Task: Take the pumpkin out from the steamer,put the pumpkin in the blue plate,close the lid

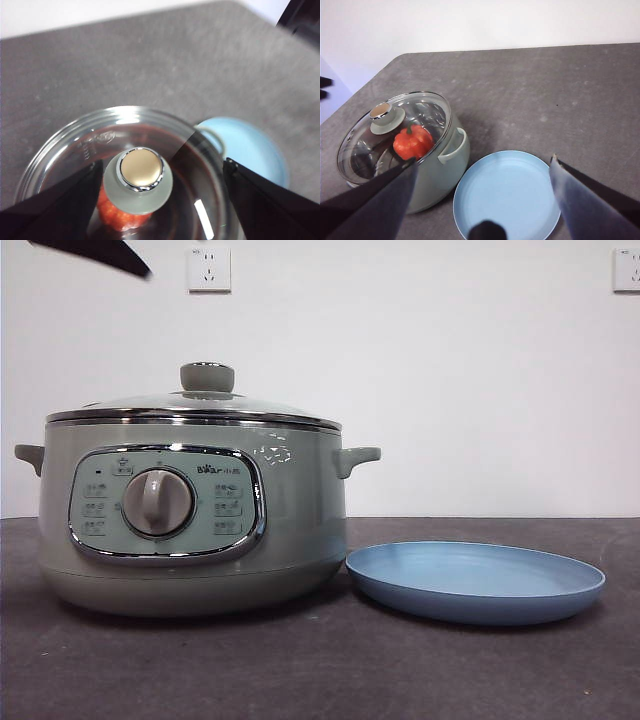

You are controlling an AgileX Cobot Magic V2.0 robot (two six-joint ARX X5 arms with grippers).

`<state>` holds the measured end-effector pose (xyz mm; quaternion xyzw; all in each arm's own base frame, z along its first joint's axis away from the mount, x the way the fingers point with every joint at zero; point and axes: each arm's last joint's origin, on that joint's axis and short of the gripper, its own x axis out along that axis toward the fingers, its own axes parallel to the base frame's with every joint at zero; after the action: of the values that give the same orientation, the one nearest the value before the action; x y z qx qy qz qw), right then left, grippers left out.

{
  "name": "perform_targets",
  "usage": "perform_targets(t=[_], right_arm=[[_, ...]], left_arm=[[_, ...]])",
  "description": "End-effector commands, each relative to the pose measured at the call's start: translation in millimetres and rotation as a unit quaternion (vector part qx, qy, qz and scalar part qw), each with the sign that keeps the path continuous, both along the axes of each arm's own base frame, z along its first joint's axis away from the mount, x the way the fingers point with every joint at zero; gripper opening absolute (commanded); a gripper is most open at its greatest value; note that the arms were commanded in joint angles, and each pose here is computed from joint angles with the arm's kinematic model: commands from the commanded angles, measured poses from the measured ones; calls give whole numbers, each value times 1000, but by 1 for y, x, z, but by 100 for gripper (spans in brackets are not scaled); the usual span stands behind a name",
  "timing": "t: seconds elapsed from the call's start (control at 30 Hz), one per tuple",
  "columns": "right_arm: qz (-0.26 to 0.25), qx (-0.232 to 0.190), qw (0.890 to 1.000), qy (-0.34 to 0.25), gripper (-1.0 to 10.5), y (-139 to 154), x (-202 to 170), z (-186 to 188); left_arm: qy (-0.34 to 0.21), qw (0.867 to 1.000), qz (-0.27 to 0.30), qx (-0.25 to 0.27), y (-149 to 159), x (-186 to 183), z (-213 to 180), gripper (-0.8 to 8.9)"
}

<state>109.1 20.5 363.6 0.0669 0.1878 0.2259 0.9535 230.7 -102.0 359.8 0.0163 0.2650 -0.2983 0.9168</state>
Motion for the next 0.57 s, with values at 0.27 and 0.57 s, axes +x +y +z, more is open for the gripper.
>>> perform_targets(t=[0.27,0.57], right_arm=[[1,3,1000,-2,442,0,0,1],[1,3,1000,2,441,0,1,0]], left_arm=[[9,998,0,69,-33,34,-36,404],[28,996,4,82,-38,45,-51,404]])
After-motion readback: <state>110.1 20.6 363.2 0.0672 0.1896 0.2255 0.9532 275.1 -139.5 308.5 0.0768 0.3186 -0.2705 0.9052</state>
